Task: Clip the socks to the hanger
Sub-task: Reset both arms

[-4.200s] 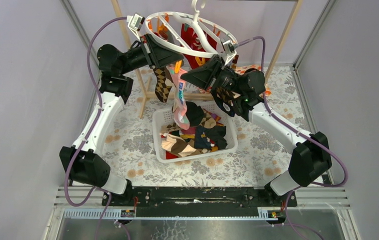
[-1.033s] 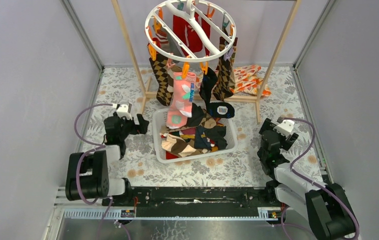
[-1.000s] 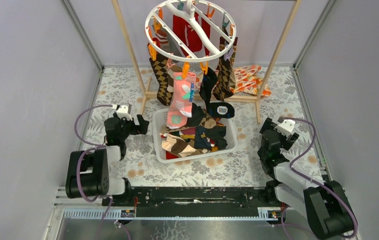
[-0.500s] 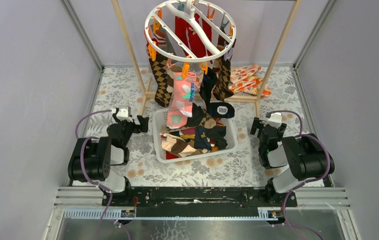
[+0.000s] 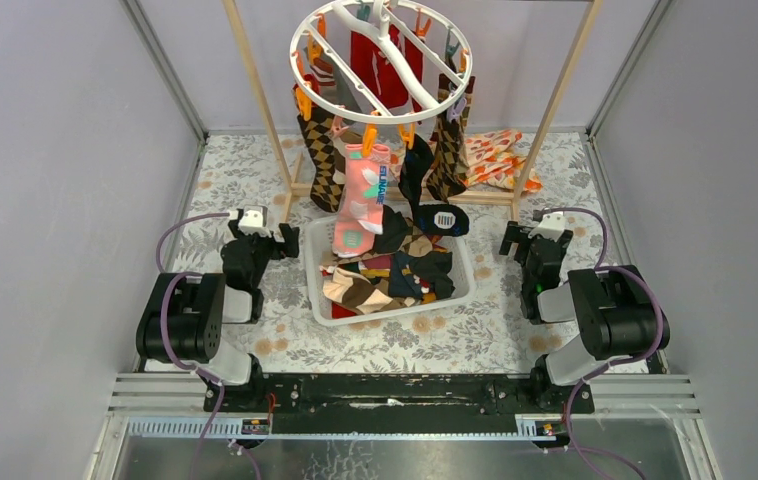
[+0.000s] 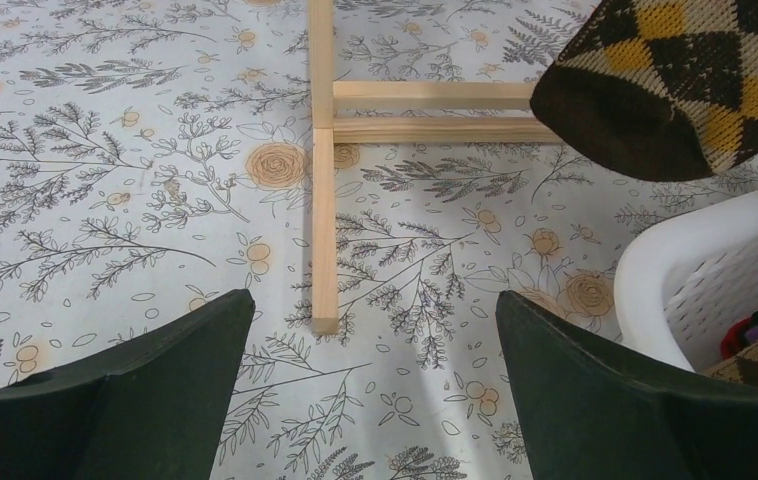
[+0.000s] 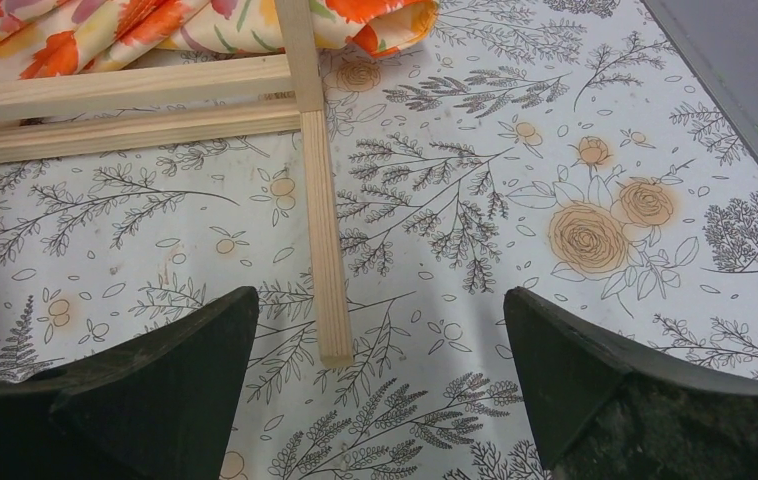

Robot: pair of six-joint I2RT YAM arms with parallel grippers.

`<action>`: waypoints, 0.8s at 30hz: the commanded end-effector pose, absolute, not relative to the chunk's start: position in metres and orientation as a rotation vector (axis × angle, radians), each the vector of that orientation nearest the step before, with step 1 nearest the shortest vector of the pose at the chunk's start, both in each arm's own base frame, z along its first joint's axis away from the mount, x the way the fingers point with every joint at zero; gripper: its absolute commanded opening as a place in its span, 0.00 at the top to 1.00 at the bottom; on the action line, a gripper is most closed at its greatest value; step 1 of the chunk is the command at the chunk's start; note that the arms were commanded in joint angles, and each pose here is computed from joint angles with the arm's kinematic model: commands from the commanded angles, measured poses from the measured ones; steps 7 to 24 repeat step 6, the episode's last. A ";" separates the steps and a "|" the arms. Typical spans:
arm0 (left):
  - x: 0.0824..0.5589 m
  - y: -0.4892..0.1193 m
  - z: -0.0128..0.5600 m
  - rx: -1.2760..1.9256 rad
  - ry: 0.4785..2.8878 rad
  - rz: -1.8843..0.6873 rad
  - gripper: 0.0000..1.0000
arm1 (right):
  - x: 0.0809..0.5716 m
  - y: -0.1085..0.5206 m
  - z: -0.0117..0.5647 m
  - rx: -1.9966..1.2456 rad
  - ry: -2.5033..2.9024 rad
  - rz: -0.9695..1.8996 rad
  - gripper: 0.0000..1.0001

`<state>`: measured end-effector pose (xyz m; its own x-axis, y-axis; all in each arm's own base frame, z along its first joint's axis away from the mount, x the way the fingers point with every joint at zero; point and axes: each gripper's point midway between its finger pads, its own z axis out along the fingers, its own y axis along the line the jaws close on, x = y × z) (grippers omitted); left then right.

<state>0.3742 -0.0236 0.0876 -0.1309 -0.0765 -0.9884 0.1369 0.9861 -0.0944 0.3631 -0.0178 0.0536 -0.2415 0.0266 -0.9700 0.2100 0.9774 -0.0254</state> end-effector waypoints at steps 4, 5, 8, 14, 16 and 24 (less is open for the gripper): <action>0.381 -0.019 0.098 0.047 1.657 -0.124 0.01 | 0.370 -0.017 0.069 0.174 1.752 -0.158 0.00; 0.381 -0.019 0.098 0.047 1.658 -0.122 0.01 | 0.370 -0.017 0.070 0.173 1.751 -0.157 0.00; 0.381 -0.018 0.098 0.047 1.656 -0.121 0.01 | 0.371 -0.017 0.070 0.173 1.751 -0.156 0.00; 0.381 -0.018 0.098 0.047 1.656 -0.121 0.01 | 0.371 -0.017 0.070 0.173 1.751 -0.156 0.00; 0.381 -0.018 0.098 0.047 1.656 -0.121 0.01 | 0.371 -0.017 0.070 0.173 1.751 -0.156 0.00; 0.381 -0.018 0.098 0.047 1.656 -0.121 0.01 | 0.371 -0.017 0.070 0.173 1.751 -0.156 0.00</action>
